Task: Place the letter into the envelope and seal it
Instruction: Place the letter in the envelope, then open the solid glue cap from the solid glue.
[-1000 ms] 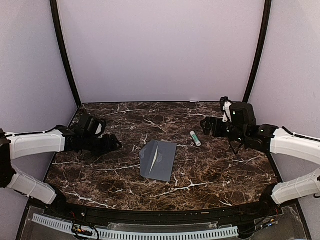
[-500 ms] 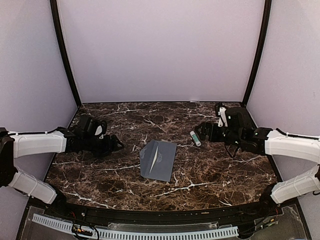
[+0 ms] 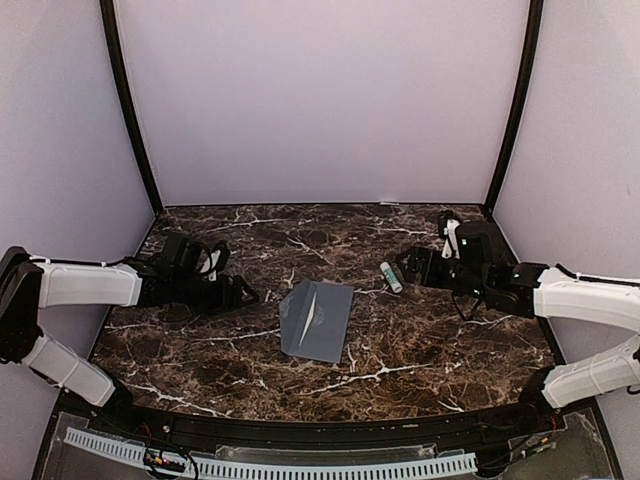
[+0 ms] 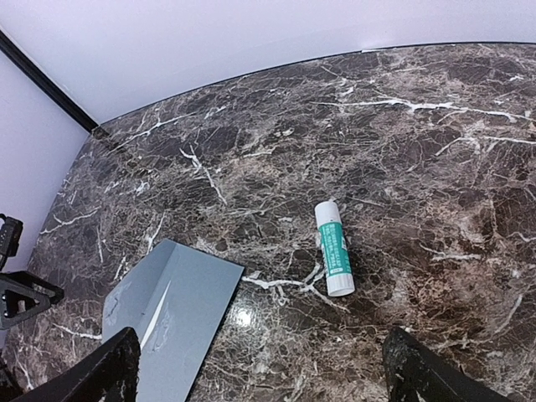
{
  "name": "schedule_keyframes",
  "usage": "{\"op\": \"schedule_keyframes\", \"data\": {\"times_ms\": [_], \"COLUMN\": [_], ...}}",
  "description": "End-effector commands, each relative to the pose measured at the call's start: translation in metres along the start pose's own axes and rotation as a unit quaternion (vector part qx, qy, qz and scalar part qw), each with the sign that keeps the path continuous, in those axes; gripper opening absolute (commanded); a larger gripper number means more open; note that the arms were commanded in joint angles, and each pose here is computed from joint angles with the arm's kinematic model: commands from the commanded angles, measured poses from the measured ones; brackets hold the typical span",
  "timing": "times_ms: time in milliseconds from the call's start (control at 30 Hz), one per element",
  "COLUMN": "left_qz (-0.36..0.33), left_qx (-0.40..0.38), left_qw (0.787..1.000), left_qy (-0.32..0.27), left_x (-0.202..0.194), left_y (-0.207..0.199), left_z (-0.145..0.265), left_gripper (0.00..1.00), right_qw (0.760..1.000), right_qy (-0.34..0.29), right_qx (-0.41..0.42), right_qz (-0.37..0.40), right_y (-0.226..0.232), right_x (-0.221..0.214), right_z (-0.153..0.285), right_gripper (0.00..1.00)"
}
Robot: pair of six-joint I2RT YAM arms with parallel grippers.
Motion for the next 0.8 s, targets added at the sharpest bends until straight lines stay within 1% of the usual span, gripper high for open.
{"op": "schedule_keyframes", "data": {"times_ms": [0, 167, 300, 467, 633, 767], "left_qz": [-0.039, -0.041, -0.047, -0.048, -0.036, -0.033], "left_qx": [-0.029, -0.085, -0.092, -0.096, -0.088, -0.085], "left_qw": [0.999, 0.995, 0.994, 0.992, 0.992, 0.992], "left_qy": [0.007, 0.014, 0.029, 0.059, 0.084, 0.091], "left_x": [-0.002, -0.007, -0.016, -0.034, -0.049, -0.052], "left_y": [-0.006, -0.028, -0.037, -0.047, -0.043, -0.045], "left_z": [-0.003, -0.013, -0.024, -0.038, -0.05, -0.057], "left_gripper": [0.8, 0.8, 0.8, 0.76, 0.71, 0.67], "right_qw": [0.999, 0.999, 0.999, 0.999, 0.999, 0.999], "right_qy": [-0.038, -0.028, -0.026, -0.03, -0.032, -0.029], "right_qx": [0.014, 0.001, 0.007, 0.013, 0.019, 0.018], "right_qz": [-0.026, -0.015, -0.021, -0.032, -0.036, -0.036], "right_y": [0.008, 0.009, 0.011, 0.011, 0.011, 0.008], "right_x": [0.02, 0.023, 0.021, 0.019, 0.017, 0.011], "right_z": [0.005, -0.001, -0.003, -0.006, -0.007, -0.009], "right_gripper": [0.97, 0.97, 0.97, 0.97, 0.97, 0.97]}}
Point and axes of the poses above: each gripper's point midway between its finger pads, its own z axis back along the fingers, its own y axis along the line the jaws close on, x = y × z, the point moved 2 cm from there along z, back along the fingers, and after that the axes turned 1 degree about -z, right-handed, at the moved point
